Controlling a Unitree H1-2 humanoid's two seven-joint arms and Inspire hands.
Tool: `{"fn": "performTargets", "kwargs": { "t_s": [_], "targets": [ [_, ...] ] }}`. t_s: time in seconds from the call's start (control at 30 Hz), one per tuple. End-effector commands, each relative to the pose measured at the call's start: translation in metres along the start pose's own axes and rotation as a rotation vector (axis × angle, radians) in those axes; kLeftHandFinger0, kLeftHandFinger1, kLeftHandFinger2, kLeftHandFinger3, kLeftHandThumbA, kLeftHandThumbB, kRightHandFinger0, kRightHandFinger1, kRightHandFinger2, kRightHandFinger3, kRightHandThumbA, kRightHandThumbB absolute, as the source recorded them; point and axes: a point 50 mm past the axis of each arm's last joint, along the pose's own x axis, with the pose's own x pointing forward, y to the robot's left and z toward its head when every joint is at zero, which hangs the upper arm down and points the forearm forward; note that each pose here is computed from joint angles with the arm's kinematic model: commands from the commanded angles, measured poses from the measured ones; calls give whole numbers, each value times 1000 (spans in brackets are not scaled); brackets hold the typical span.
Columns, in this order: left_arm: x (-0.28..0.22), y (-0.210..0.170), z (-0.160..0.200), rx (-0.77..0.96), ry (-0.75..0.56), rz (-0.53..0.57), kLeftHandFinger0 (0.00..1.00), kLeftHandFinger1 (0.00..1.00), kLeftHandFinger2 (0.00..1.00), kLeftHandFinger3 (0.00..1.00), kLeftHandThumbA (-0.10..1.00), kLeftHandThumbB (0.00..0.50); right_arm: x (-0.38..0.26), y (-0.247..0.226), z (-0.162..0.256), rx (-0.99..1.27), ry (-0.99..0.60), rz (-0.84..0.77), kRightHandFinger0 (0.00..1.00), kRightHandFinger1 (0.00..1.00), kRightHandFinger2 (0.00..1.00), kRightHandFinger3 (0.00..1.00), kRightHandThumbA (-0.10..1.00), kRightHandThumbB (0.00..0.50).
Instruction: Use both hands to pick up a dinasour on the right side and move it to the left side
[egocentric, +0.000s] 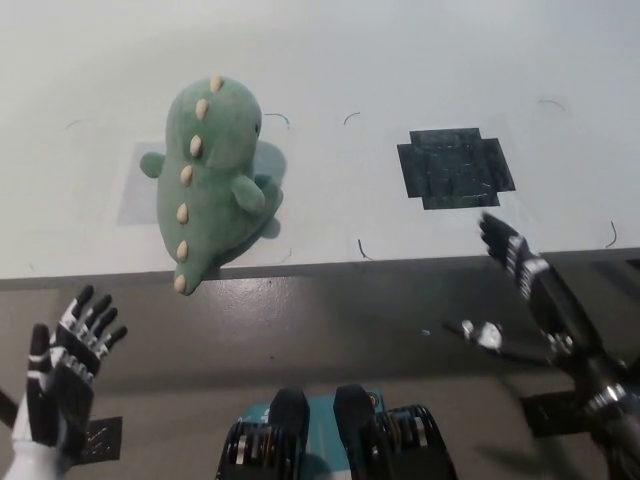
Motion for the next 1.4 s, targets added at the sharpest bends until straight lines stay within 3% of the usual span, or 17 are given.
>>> {"fn": "performTargets", "kwargs": {
  "t_s": [0.0, 0.23, 0.3, 0.4, 0.53, 0.73, 0.87, 1.07, 1.37],
  "targets": [
    [-8, -7, 0, 2, -79, -5, 1000, 1000, 1000, 1000, 1000, 226, -21, -13, 9, -29, -122, -34, 1000, 1000, 1000, 1000, 1000, 73],
    [-24, -16, -29, -24, -65, -21, 1000, 1000, 1000, 1000, 1000, 232, -66, -28, -18, -35, -82, -66, 1000, 1000, 1000, 1000, 1000, 81],
    [-30, -19, -30, -55, -64, -28, 1000, 1000, 1000, 1000, 1000, 245, -86, -37, -22, -26, -70, -86, 1000, 1000, 1000, 1000, 1000, 52],
    [-34, -22, -29, -55, -84, -33, 1000, 1000, 1000, 1000, 1000, 234, -106, -45, -19, -20, -62, -105, 1000, 1000, 1000, 1000, 1000, 63],
    [-35, -19, -24, -31, -104, -14, 1000, 1000, 1000, 1000, 1000, 266, -125, -54, -15, 22, -59, -132, 1000, 1000, 1000, 1000, 1000, 89],
    [-34, -20, -23, -40, -109, -20, 1000, 1000, 1000, 1000, 1000, 230, -138, -57, -14, 80, -47, -178, 1000, 1000, 1000, 1000, 1000, 62],
    [-28, -22, -19, -44, -83, -81, 1000, 1000, 1000, 1000, 1000, 286, -134, -42, -10, 122, -51, -171, 1000, 1000, 1000, 1000, 1000, 99],
    [-27, -25, -14, -88, -68, -97, 1000, 1000, 1000, 1000, 1000, 305, -124, -31, -8, 146, -54, -165, 1000, 1000, 1000, 1000, 1000, 98],
    [-25, -28, -13, -146, -59, -91, 1000, 1000, 1000, 1000, 1000, 211, -116, -34, -6, 157, -57, -160, 1000, 1000, 1000, 1000, 1000, 80]
  ]
}}
